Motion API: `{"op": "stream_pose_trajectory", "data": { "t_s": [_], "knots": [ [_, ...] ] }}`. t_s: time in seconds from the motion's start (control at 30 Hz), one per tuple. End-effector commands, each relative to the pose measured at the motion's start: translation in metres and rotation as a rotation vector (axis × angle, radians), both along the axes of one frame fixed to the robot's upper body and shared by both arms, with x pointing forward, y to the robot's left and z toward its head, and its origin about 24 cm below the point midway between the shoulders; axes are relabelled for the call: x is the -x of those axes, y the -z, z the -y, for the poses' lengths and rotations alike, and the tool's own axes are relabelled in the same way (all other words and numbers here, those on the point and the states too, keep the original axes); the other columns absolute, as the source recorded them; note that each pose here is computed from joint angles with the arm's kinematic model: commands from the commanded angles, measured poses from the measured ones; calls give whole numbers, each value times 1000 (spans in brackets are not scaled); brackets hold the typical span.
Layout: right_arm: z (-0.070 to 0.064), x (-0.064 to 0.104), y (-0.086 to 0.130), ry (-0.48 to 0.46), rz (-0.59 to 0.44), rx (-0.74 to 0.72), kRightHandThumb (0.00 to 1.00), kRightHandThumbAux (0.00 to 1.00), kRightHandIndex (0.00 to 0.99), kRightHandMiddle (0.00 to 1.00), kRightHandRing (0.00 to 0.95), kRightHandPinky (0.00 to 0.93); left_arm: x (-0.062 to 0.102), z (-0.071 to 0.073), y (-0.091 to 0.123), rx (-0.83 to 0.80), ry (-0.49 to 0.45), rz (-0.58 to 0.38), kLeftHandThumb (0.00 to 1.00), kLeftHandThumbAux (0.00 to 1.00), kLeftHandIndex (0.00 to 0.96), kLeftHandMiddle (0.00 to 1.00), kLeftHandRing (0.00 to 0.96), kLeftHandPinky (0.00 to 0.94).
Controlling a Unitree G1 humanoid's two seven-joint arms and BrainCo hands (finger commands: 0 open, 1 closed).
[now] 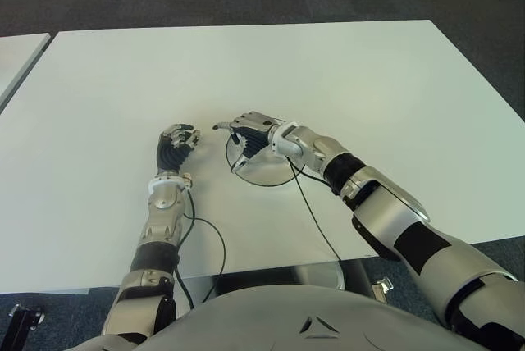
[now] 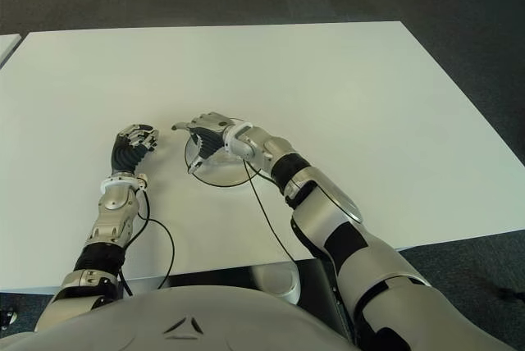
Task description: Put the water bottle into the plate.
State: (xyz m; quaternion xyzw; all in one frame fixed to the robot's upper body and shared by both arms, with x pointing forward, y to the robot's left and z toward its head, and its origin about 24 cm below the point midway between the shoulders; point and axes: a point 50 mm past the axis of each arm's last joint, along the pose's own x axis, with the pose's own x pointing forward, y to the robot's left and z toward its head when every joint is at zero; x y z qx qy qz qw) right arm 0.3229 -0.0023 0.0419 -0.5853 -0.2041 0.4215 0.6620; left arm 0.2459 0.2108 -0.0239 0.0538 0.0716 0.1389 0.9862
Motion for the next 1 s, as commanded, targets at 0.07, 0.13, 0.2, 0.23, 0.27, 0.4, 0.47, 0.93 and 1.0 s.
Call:
{"op": "stream_pose_trajectory", "data": {
  "t_s": [0.07,0.13,0.2,0.23,0.27,0.4,0.47,0.93,1.0],
  "knots": [
    [6,7,7,-3,53,-77,59,473,0,0,0,1,6,-1,9,5,-4,-47,704,714,433,583,579,550],
    [7,8,6,-6,76,-108,58,460,0,0,0,0,6,-1,10,9,-2,-49,704,714,432,582,577,548],
    [7,8,6,-7,96,-127,59,449,0,0,0,0,6,-2,10,12,-1,-52,703,714,432,580,575,545],
    [7,8,5,-8,104,-134,59,445,0,0,0,0,6,-2,11,13,-1,-54,703,714,432,579,574,544],
    [7,9,5,-8,121,-147,60,441,0,0,0,0,6,-2,11,13,-1,-54,702,714,432,578,572,542],
    [8,10,3,-8,196,-203,61,421,0,0,0,0,7,-1,10,10,-3,-44,703,714,432,577,574,549],
    [9,11,2,-8,235,-229,63,410,0,0,0,0,7,-1,10,7,0,-43,704,714,432,578,575,550],
    [20,12,0,78,382,-424,28,408,0,0,0,0,6,-1,9,-1,4,-49,706,714,432,588,585,559],
    [26,13,-1,120,361,-511,18,406,0,0,0,0,5,-2,10,3,4,-54,705,714,432,588,584,558]
  ]
}}
